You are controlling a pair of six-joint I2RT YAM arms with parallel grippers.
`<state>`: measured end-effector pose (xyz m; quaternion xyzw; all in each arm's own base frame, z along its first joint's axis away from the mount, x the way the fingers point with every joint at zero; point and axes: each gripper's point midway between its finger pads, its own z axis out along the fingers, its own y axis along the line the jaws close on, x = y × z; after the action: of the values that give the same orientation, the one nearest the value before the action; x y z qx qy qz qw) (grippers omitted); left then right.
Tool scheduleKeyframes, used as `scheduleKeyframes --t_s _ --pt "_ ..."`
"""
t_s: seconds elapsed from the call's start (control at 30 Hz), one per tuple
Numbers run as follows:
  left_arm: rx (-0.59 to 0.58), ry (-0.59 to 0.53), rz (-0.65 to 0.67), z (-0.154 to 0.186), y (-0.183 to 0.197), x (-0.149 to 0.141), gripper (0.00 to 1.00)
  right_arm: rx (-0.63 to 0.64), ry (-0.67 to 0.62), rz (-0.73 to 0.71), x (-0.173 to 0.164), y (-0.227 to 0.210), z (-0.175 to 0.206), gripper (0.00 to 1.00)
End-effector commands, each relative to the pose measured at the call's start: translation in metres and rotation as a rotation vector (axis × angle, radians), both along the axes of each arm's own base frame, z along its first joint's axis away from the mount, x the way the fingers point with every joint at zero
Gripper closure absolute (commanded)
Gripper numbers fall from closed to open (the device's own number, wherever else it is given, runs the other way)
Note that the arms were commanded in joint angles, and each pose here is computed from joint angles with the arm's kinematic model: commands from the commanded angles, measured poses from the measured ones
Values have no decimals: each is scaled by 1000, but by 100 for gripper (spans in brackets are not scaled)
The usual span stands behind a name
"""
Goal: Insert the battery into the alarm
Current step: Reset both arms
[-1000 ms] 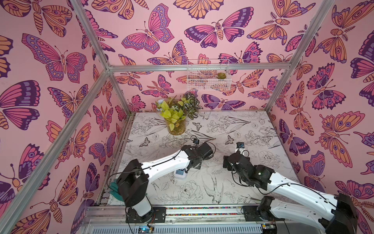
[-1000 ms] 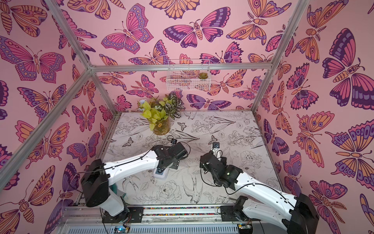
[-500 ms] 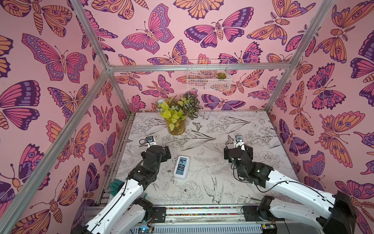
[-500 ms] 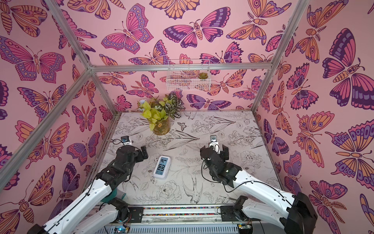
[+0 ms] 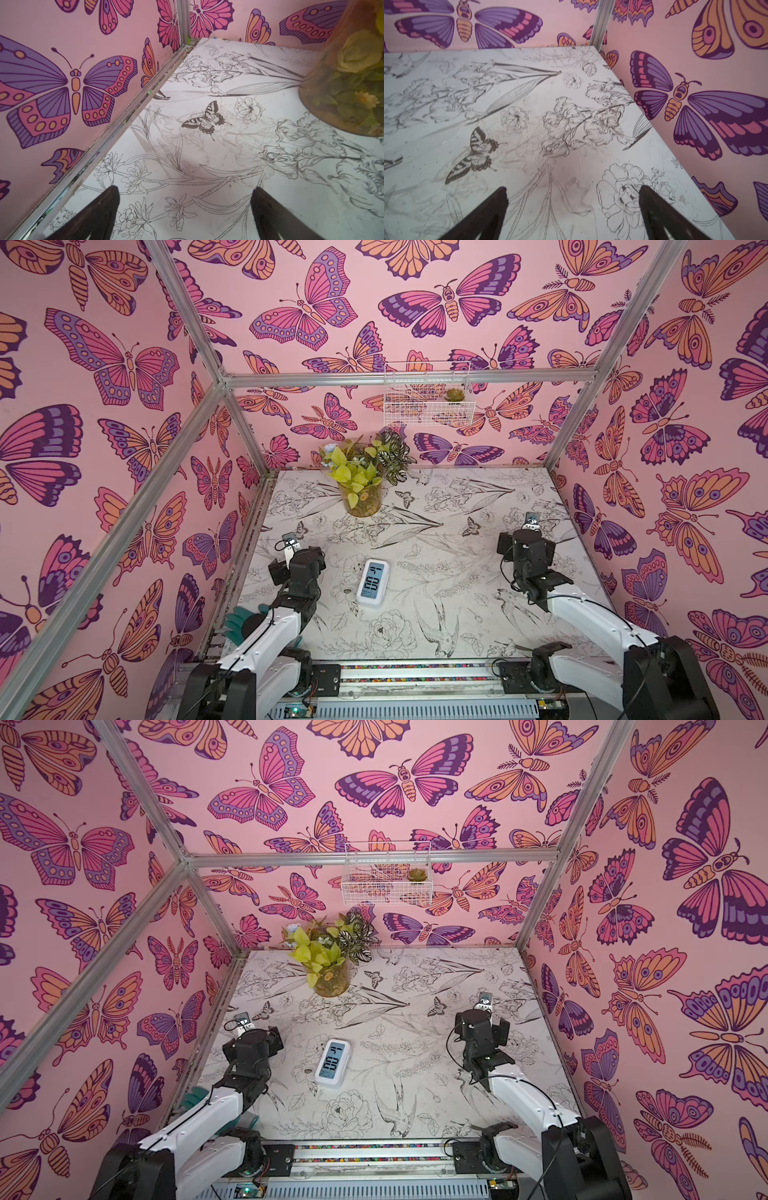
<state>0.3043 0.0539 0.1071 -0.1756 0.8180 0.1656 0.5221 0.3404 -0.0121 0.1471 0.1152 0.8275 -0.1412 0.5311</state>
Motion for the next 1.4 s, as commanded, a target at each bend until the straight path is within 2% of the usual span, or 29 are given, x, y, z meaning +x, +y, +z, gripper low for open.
scheduleKeyframes --t_s 0.0,0.13,0.17,0.23,0.33,0.4,0.5,0.53,0.57,0.63,0.7,0.73,0.77,0.87,0.93,1.37 --pt "-1 -138 -22 16 2 19 0 -33 -53 23 12 -1 4 1" --pt "33 -108 -105 14 -9 39 0 -18 -50 17 17 -4 -20 1" --pt "40 -150 -109 20 -9 43 0 -15 -64 24 20 -3 -23 1" --pt "63 -157 -153 12 -14 48 0 -26 -80 31 25 -2 -20 1" --pt "35 -186 -242 2 -21 60 0 -56 -85 44 29 -3 -19 1" --pt "12 -123 -332 -11 -35 66 0 -65 -89 64 32 -2 -20 1" --pt "23 -115 -309 -17 -30 77 0 -55 -118 85 35 -3 -30 1" --pt "-2 -60 -307 -23 -30 74 0 -48 -138 80 38 -5 -31 1" --pt "-5 -63 -307 -16 -30 83 0 -40 -143 88 41 -6 -31 1" --pt "12 -104 -312 -13 -29 85 0 -4 -110 113 45 -6 -35 1" --pt "-13 -57 -309 -18 -29 85 0 49 -64 120 47 -11 -48 1" --pt "-10 -71 -311 -18 -28 85 0 54 -92 118 48 -13 -53 1" --pt "2 -88 -315 -17 -28 86 0 50 -142 121 49 -13 -46 1" --pt "-18 -62 -311 -18 -28 85 0 66 -62 121 49 -13 -52 1" --pt "-2 -91 -315 -16 -28 86 0 64 -94 120 49 -14 -50 1" --pt "-8 -82 -314 -15 -28 85 0 63 -78 121 48 -14 -51 1"
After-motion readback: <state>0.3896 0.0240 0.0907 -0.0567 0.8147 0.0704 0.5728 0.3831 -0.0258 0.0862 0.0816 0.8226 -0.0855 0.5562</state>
